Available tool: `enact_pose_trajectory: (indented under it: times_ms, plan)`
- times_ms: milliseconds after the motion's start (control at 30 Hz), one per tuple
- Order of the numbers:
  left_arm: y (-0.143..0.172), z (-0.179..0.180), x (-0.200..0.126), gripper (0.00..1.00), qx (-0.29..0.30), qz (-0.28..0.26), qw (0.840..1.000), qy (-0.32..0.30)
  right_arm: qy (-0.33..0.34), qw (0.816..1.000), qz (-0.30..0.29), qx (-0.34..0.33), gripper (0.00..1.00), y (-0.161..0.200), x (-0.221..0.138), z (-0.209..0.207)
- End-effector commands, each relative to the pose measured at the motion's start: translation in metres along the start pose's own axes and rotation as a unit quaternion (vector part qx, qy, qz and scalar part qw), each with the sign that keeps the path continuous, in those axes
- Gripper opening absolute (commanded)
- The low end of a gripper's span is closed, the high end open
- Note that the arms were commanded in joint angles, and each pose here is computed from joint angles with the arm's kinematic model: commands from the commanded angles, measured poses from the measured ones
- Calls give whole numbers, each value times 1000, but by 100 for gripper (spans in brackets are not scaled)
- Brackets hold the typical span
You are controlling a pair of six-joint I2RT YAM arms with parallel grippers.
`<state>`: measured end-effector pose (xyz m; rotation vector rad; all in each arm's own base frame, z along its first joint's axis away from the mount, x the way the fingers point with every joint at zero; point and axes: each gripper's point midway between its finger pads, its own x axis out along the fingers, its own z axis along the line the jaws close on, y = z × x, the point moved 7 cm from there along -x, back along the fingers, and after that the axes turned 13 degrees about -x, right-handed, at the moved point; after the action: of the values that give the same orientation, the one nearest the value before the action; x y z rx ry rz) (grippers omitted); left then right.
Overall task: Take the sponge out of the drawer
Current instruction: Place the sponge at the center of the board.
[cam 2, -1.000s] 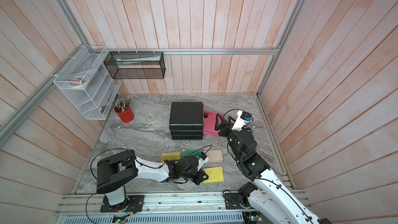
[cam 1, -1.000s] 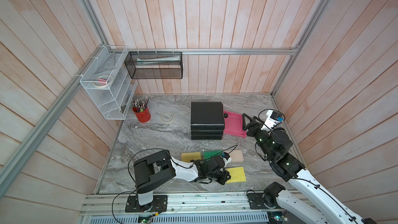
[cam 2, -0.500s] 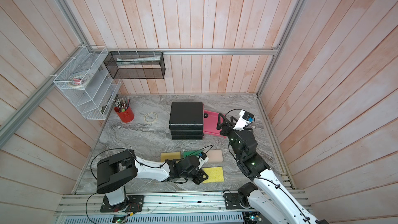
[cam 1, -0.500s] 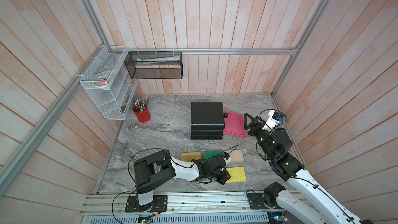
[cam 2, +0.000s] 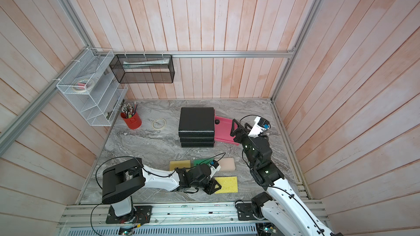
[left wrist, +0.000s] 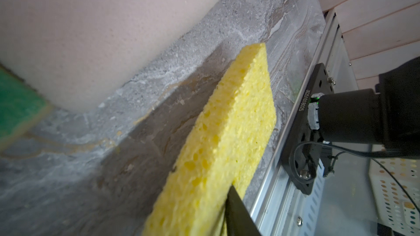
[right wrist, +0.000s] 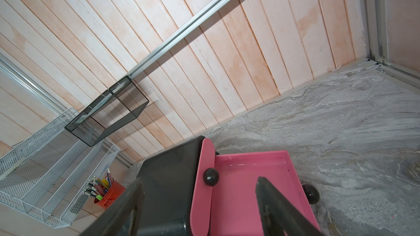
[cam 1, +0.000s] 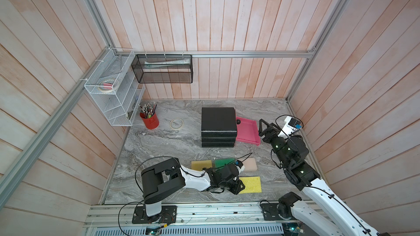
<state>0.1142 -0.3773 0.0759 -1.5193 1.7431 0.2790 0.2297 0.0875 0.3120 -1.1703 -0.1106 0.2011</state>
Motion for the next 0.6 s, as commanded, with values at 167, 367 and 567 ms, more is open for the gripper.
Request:
enact_pose_trajectory:
  times_ms: [167, 367, 567]
  plan:
    - [9, 15, 6, 36, -5, 8, 999, -49, -6, 1000, -9, 13, 79, -2, -5, -3]
    - [11, 17, 6, 43, -5, 7, 998, -60, -7, 1000, -10, 17, 79, -2, -4, -5]
    - [10, 18, 6, 44, -3, 3, 997, -76, -4, 1000, -10, 17, 79, -1, -4, -7]
